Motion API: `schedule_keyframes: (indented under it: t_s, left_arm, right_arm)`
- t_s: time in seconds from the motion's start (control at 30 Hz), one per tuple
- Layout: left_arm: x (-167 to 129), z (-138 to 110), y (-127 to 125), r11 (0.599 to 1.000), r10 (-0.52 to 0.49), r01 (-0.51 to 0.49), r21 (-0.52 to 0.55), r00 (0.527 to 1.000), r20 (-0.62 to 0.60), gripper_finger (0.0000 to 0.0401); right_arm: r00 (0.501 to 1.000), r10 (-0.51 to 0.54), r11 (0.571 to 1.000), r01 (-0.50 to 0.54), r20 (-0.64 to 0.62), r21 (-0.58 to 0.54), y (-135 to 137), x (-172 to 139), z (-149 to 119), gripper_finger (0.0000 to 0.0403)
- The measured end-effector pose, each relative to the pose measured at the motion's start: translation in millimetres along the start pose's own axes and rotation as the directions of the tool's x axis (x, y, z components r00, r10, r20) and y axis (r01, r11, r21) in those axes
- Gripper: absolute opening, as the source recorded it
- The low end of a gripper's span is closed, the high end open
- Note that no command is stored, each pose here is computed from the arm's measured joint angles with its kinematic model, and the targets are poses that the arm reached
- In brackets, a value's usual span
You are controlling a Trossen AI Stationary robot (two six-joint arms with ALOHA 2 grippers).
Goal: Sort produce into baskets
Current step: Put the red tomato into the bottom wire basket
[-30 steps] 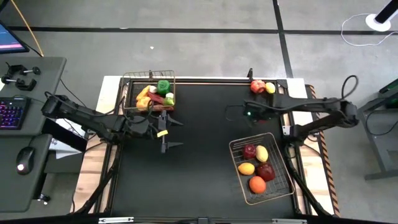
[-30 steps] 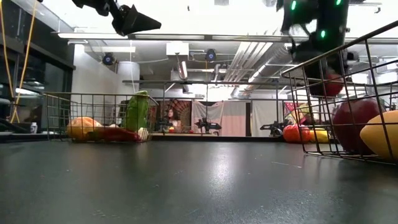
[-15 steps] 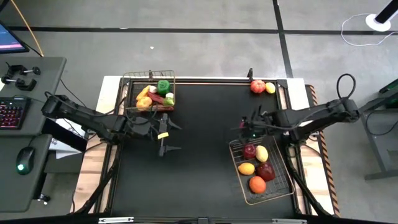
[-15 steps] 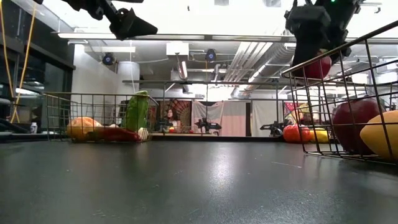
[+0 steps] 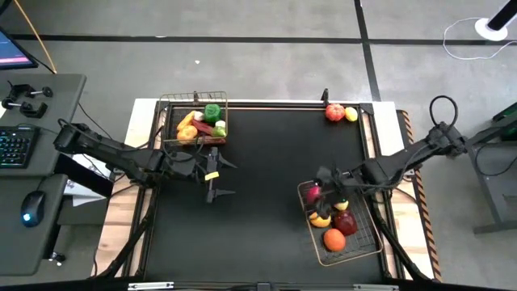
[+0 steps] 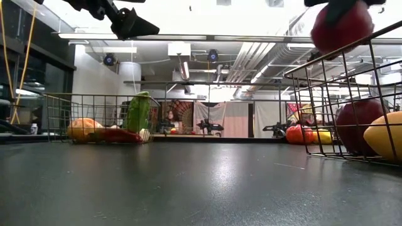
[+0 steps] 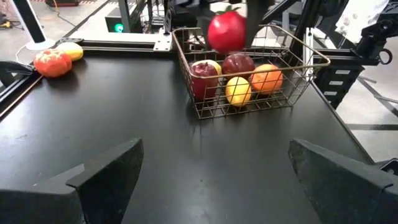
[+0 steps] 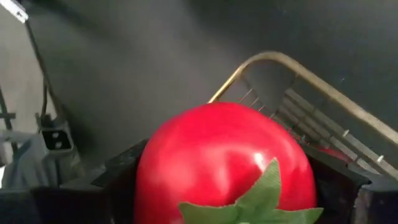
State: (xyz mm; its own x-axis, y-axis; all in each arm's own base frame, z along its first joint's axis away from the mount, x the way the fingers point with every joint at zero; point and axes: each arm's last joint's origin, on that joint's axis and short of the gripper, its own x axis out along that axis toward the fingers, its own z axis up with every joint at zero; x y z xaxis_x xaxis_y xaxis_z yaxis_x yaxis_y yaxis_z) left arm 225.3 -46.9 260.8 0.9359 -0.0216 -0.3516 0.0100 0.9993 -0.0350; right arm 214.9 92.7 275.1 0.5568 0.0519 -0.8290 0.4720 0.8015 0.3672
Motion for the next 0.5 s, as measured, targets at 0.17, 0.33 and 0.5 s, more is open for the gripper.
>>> schedule_keyframes:
  t_s: [0.17, 0.33, 0.5]
  left_arm:
    - [0.0, 0.0, 0.0, 1.0, 0.0, 0.0, 0.0, 1.0, 0.0, 0.0392]
    - [0.0, 1.0, -0.1, 1.0, -0.001, 0.001, -0.002, 1.0, 0.01, 0.0392]
    - [-0.2, 3.7, -0.4, 1.0, -0.004, 0.004, -0.001, 0.999, 0.038, 0.0392]
  right_arm:
    - [1.0, 0.016, 1.0, -0.016, -0.002, 0.005, 7.0, -2.5, -10.2, 0.0323]
    - [0.999, -0.005, 0.993, 0.009, 0.035, -0.118, 7.5, -3.0, -11.3, 0.0325]
    - [0.995, -0.03, 0.969, 0.054, 0.1, -0.242, 4.6, -1.8, -3.3, 0.0326]
